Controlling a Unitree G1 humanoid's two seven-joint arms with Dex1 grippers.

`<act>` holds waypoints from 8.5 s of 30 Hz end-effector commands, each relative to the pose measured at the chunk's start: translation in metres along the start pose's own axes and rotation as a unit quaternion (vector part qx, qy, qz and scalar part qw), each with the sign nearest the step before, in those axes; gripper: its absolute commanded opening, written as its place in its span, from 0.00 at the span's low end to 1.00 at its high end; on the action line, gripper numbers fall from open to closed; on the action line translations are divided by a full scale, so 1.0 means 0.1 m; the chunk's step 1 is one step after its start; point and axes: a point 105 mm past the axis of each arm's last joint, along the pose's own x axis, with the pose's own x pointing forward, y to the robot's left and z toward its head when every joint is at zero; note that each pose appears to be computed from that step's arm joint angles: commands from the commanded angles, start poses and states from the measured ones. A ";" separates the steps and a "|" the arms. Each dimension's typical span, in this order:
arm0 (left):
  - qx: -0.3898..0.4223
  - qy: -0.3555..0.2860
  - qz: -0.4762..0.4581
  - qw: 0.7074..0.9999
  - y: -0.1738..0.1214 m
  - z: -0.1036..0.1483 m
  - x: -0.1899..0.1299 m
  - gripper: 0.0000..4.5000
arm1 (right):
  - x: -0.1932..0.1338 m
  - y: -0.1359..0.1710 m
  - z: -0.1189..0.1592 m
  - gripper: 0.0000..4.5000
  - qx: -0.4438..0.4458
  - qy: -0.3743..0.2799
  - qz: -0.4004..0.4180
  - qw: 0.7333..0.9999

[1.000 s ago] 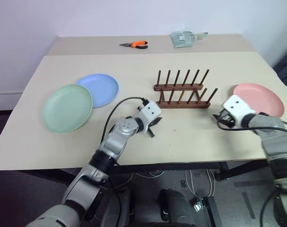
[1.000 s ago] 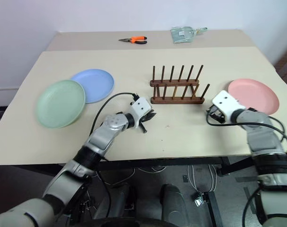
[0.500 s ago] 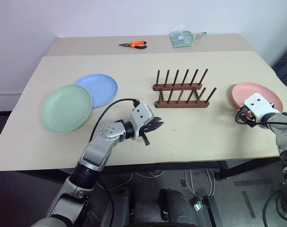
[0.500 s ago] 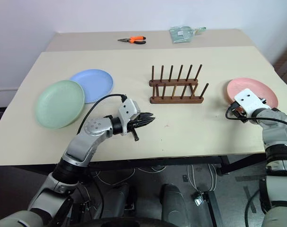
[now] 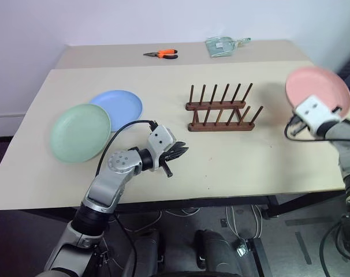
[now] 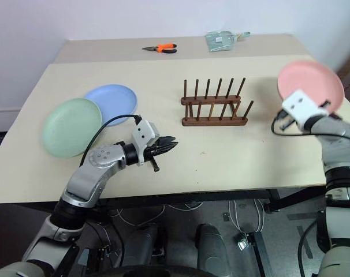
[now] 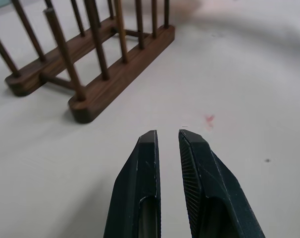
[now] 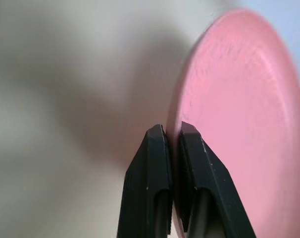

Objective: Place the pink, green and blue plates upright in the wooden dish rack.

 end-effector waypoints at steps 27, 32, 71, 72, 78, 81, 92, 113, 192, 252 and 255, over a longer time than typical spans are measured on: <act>0.010 -0.016 0.015 1.000 0.07 0.08 -0.10 0.14 | -0.16 0.08 1.27 0.01 0.528 -0.214 0.210 0.795; 0.011 -0.017 0.015 1.000 0.06 0.09 -0.09 0.14 | -0.08 0.13 1.15 0.01 0.543 -0.191 0.212 0.790; -0.436 0.049 0.643 0.627 1.10 -0.90 -1.99 0.71 | -0.62 2.00 1.77 0.56 0.084 -0.275 0.444 0.849; -0.451 0.040 0.638 0.623 1.09 -0.91 -1.96 0.59 | -0.62 2.01 1.76 0.56 0.084 -0.274 0.443 0.849; -0.477 0.014 0.649 0.593 1.08 -0.94 -1.97 0.01 | -0.62 2.05 1.67 0.56 0.072 -0.263 0.434 0.858; -0.461 0.003 0.655 0.599 1.12 -0.87 -1.98 0.01 | -0.62 2.07 1.64 0.56 0.075 -0.257 0.439 0.858; -0.235 -0.158 0.541 0.792 1.27 0.62 -1.36 0.00 | -0.40 1.98 1.81 0.99 -0.117 -0.309 0.330 0.884; -0.230 -0.175 0.369 0.883 0.82 1.21 -0.61 0.07 | 0.05 1.95 1.84 0.00 -0.324 -0.334 0.176 0.867; -0.356 0.054 0.566 0.742 1.72 -0.47 -1.30 0.98 | -0.46 1.58 2.24 0.60 0.034 -0.373 0.243 0.895; 0.011 -0.095 0.501 0.860 1.50 0.72 -1.11 0.65 | -0.16 0.93 2.67 0.00 0.384 -0.360 0.131 0.840; 0.016 -0.079 0.467 0.881 1.34 0.56 -0.94 0.65 | -0.16 0.98 2.62 0.00 0.457 -0.315 0.151 0.818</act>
